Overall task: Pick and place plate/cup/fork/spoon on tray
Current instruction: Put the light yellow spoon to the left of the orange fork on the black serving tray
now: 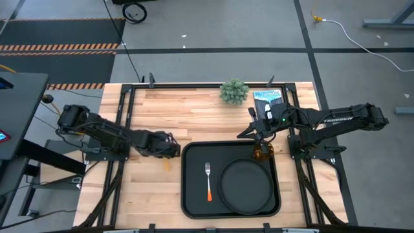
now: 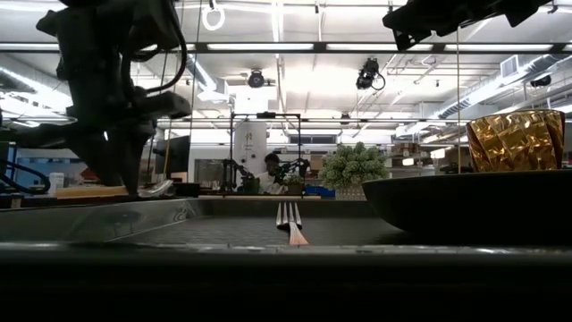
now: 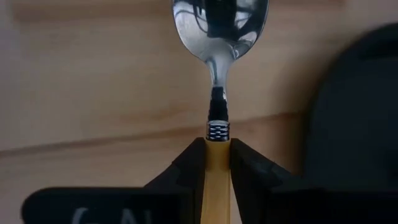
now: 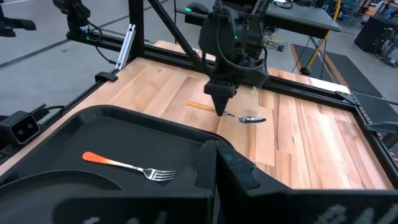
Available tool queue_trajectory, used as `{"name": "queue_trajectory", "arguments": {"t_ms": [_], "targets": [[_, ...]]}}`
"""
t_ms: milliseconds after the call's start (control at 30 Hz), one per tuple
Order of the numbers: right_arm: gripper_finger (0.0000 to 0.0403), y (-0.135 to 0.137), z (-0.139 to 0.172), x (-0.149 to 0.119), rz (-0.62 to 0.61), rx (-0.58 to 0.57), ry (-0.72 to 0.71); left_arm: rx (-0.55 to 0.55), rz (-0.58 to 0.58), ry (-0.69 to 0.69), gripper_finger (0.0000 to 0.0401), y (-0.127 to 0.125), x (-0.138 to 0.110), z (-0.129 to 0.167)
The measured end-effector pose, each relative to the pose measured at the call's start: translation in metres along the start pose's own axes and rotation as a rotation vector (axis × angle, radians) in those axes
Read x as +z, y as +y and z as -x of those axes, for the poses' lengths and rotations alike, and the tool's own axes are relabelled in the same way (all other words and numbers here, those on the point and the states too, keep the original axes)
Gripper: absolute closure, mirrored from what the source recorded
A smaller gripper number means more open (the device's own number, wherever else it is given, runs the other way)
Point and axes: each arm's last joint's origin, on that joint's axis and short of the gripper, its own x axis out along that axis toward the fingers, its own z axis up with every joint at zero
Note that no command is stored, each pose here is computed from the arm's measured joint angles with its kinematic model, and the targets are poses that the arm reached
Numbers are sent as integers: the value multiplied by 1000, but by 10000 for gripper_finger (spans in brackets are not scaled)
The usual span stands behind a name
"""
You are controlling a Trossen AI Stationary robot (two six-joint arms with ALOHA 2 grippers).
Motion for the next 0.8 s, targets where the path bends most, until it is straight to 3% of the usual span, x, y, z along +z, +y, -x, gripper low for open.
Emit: {"name": "queue_trajectory", "arguments": {"t_ms": [633,800], "targets": [[391,0,0,0,-9,0,2,-465,66,-40,331,-35,-33,16],[391,0,0,-1,-13,1,8,-533,74,-65,331,-43,-39,24]]}}
